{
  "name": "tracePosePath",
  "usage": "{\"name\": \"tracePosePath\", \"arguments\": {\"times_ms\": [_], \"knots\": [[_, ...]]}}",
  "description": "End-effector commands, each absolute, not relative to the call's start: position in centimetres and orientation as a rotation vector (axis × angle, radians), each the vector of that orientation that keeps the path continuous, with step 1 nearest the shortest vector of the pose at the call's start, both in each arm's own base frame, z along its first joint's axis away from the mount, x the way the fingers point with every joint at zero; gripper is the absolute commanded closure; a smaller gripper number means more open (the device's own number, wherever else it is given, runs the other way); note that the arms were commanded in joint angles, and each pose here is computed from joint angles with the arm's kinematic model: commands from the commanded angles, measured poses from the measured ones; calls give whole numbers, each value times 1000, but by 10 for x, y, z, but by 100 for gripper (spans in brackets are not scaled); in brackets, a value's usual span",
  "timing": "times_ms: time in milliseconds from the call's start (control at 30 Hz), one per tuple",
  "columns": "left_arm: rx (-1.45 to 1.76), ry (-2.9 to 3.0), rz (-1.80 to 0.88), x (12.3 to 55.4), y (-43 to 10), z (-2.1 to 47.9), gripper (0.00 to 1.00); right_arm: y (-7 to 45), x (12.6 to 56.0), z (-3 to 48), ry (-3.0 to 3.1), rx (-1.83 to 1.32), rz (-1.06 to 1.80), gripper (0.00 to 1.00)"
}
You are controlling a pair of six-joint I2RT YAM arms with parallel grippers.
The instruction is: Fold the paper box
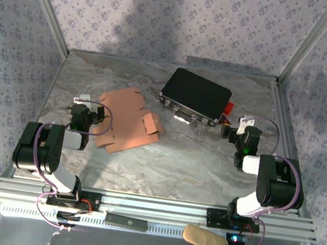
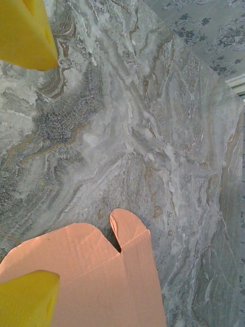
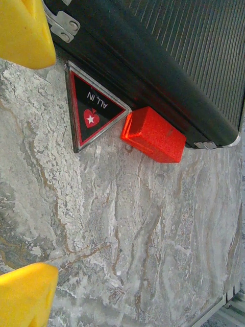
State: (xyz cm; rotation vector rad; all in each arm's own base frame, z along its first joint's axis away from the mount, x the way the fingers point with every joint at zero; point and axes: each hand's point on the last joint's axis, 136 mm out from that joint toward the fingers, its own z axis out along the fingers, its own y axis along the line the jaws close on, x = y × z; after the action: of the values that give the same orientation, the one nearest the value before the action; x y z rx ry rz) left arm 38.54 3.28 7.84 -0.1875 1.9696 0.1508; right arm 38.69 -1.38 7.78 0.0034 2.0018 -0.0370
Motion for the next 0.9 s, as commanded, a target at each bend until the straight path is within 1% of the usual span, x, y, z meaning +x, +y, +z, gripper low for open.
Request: {"name": "tracePosePath", "arguments": {"times_ms": [0,133,233,333,367,400,433,500,567,600,633,667,733,833,867], "knots": [[-146,1921,120,392,26,93,0,-16,391,87,1979,14,-43,1],[-151,1813,128,368,26,115,0,-32,375,128,1988,145,-96,1],[-171,1813,133,352,22,133,0,-23,356,193,1866,138,-71,1],[-184,1842,138,334,6,155,0,-16,320,264,1767,247,37,1],[-186,1822,120,326,-2,172,0,-16,308,283,1756,342,122,1],[-196,1801,100,321,-8,189,0,-14,297,290,1774,422,199,1],[-258,1779,62,313,-10,206,0,-13,284,291,1805,555,284,1],[-503,1806,-114,297,-8,217,0,-4,261,269,1888,775,448,1],[-860,1817,-245,273,5,198,0,25,261,263,1936,657,613,4],[-817,1817,-307,277,-1,203,0,39,259,258,1976,617,685,2],[-686,1864,-388,285,-17,208,3,52,255,249,2036,598,724,1],[-669,1956,-403,286,-23,201,7,67,249,237,2106,568,741,1],[-728,2173,-261,283,-15,177,12,86,234,215,2218,505,654,1],[-705,2442,-61,290,-9,136,17,124,215,197,2267,349,578,2],[-707,2509,-39,293,-9,120,23,137,211,191,2271,310,569,3]]}}
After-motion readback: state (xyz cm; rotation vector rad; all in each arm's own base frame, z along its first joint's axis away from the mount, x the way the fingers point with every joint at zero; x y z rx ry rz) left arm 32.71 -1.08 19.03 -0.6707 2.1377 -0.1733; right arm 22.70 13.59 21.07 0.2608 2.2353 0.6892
